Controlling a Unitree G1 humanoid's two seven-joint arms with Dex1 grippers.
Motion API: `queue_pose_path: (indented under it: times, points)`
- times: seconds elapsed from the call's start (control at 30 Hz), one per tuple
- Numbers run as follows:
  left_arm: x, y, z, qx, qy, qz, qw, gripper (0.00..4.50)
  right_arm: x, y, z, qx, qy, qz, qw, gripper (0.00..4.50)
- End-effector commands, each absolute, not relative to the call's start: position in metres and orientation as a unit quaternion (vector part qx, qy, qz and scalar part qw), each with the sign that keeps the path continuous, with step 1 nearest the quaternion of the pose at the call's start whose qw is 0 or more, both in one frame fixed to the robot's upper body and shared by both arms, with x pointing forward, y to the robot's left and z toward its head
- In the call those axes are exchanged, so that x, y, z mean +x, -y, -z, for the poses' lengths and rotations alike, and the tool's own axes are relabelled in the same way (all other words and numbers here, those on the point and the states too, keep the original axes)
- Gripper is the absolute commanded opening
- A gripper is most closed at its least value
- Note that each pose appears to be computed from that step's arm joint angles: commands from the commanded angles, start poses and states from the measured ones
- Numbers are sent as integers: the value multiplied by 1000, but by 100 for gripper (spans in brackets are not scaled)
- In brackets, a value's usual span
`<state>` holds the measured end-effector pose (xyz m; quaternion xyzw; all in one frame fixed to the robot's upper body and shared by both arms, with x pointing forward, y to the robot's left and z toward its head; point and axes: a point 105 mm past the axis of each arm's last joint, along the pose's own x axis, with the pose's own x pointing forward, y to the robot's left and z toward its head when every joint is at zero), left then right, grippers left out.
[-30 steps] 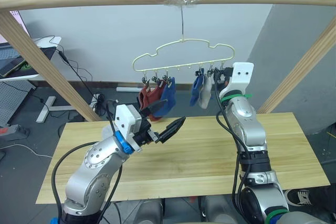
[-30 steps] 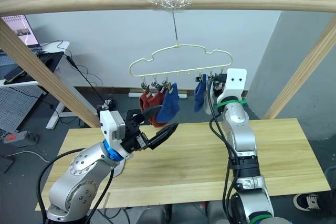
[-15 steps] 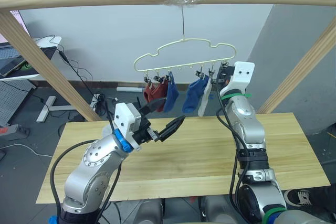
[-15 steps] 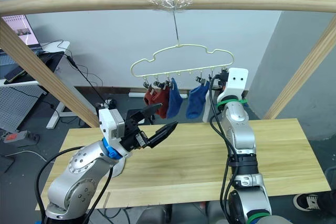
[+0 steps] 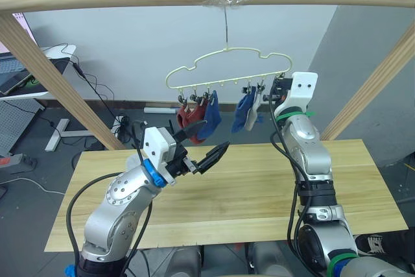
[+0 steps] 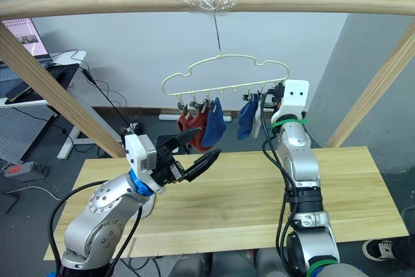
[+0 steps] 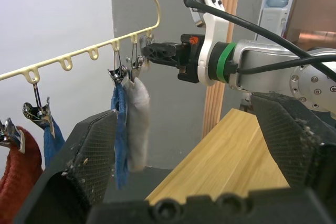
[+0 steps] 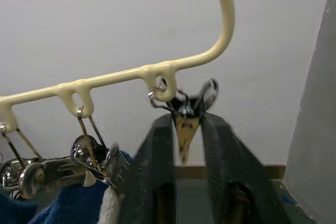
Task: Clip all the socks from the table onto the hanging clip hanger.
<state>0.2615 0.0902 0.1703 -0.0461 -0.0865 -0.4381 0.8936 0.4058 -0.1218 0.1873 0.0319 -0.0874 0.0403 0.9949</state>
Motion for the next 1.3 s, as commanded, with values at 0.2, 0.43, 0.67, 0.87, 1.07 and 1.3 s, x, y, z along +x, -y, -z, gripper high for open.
queue_pose_path:
  times: [0.2, 0.43, 0.67, 0.87, 1.07, 1.3]
  points:
    - [258, -87, -180, -35, 111, 449, 886, 450, 403, 114, -201, 22, 115, -49, 992, 235]
    - [258, -86, -180, -32, 112, 451, 885, 450, 405, 109, -202, 31, 115, -54, 991, 235]
    - [259, -86, -180, -29, 112, 453, 884, 450, 408, 108, -202, 39, 117, -52, 991, 235]
    - [260, -86, -181, -27, 113, 452, 884, 450, 410, 107, -204, 42, 121, -52, 990, 218]
    - [260, -85, -181, -27, 113, 452, 884, 450, 413, 111, -204, 40, 124, -50, 990, 51]
    - [260, -86, -173, -25, 98, 444, 890, 450, 414, 114, -205, 35, 124, -51, 990, 1]
